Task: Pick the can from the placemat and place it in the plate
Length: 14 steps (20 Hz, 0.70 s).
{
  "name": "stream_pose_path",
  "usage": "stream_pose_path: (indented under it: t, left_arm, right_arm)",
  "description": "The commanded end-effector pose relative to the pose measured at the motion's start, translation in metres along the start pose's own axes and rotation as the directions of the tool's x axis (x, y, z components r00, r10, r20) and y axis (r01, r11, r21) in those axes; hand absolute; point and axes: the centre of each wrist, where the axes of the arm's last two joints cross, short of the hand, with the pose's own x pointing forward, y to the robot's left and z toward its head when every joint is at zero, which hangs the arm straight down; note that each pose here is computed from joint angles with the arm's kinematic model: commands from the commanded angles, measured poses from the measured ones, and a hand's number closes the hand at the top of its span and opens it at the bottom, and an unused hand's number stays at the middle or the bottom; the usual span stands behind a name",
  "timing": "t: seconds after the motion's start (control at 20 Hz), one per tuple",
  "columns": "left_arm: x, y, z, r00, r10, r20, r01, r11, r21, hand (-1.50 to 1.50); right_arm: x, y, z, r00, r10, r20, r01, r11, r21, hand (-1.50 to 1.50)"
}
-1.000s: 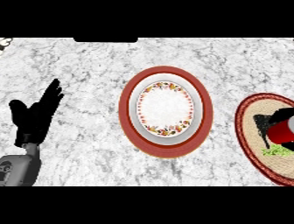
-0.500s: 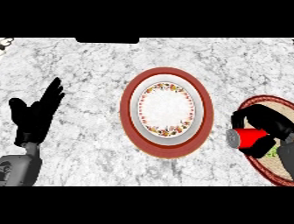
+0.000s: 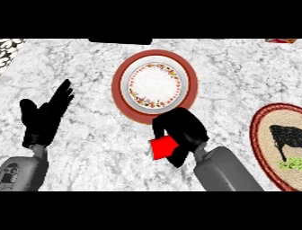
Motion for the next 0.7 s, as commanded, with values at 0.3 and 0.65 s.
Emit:
stream_pose_path:
  t: [0.3, 0.65]
  left_arm:
    - [0.002, 0.007, -0.002, 1.0, 0.005, 0.0, -0.005, 0.999, 0.036, 0.0]
    - [0.006, 0.011, -0.009, 1.0, -0.002, 0.008, 0.001, 0.999, 0.047, 0.0]
  right_arm:
    - [0.118, -0.024, 0.011, 0.994, 0.021, -0.104, -0.077, 0.81, -0.581, 1.5]
    - [0.157, -0.01, 0.014, 0.959, -0.163, -0.233, -0.044, 0.726, -0.687, 1.5]
